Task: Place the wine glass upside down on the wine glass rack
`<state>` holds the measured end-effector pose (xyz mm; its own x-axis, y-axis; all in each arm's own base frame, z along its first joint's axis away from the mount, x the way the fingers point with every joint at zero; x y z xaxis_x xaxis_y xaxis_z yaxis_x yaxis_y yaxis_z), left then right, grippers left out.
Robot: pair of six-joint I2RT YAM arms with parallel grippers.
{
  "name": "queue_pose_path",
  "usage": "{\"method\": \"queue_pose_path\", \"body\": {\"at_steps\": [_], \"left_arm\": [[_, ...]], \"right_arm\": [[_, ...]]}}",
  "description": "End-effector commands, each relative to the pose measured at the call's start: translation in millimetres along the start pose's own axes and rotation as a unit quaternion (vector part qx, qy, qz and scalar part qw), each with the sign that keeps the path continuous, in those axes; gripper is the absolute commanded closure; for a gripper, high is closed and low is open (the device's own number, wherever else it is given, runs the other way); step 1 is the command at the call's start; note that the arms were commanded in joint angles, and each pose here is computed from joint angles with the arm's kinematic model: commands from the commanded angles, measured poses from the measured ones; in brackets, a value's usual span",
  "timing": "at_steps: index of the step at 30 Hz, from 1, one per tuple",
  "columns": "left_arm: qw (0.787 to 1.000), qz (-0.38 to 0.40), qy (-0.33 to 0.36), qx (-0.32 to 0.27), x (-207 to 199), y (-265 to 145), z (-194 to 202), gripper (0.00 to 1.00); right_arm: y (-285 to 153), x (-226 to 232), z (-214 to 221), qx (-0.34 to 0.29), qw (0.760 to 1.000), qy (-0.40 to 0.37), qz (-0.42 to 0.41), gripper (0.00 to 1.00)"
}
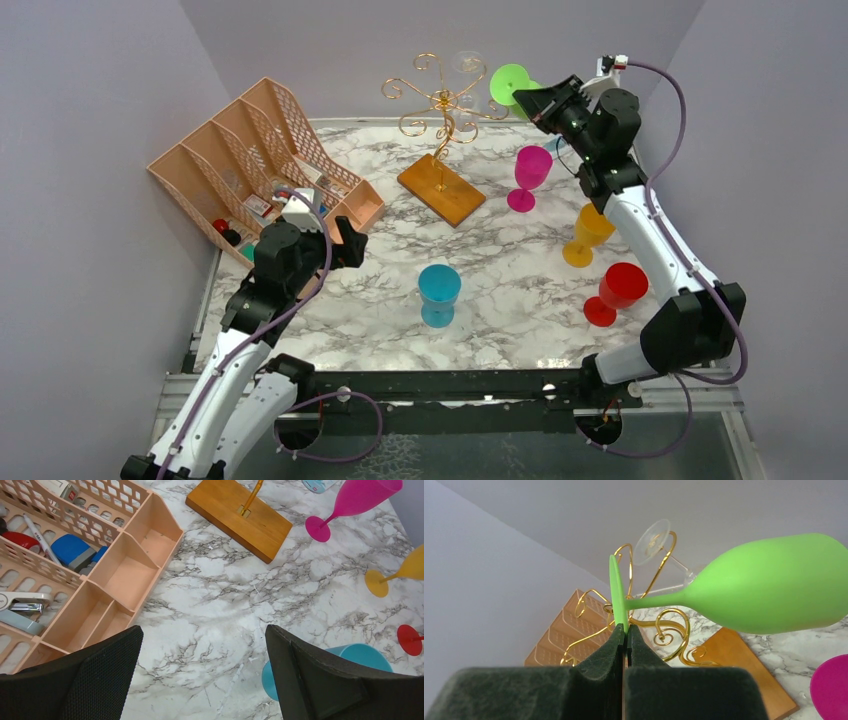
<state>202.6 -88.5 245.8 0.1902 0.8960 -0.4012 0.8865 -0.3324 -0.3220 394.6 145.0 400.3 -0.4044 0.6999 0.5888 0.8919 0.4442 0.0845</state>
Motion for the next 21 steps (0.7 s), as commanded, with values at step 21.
{"method": "queue_pose_path", "body": {"at_steps": [21], "left_arm": [[0.999, -0.009, 0.01, -0.033, 2, -3, -8, 0.01]], "right_arm": [[39, -2, 16, 0.08, 0.989, 0.102, -0.068, 0.99]]}}
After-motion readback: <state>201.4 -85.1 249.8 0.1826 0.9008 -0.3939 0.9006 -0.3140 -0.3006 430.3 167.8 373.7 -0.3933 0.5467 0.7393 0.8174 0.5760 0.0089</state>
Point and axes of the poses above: each gripper's point midway between its finger pads, its own y axis out along the fingers, its own x axis along the line the jaws close on, z = x × y, the point moved 6 cm from there along -y, back along the fingers, and after that the axes turned 7 degrees about -y, right-handed, at the moved point
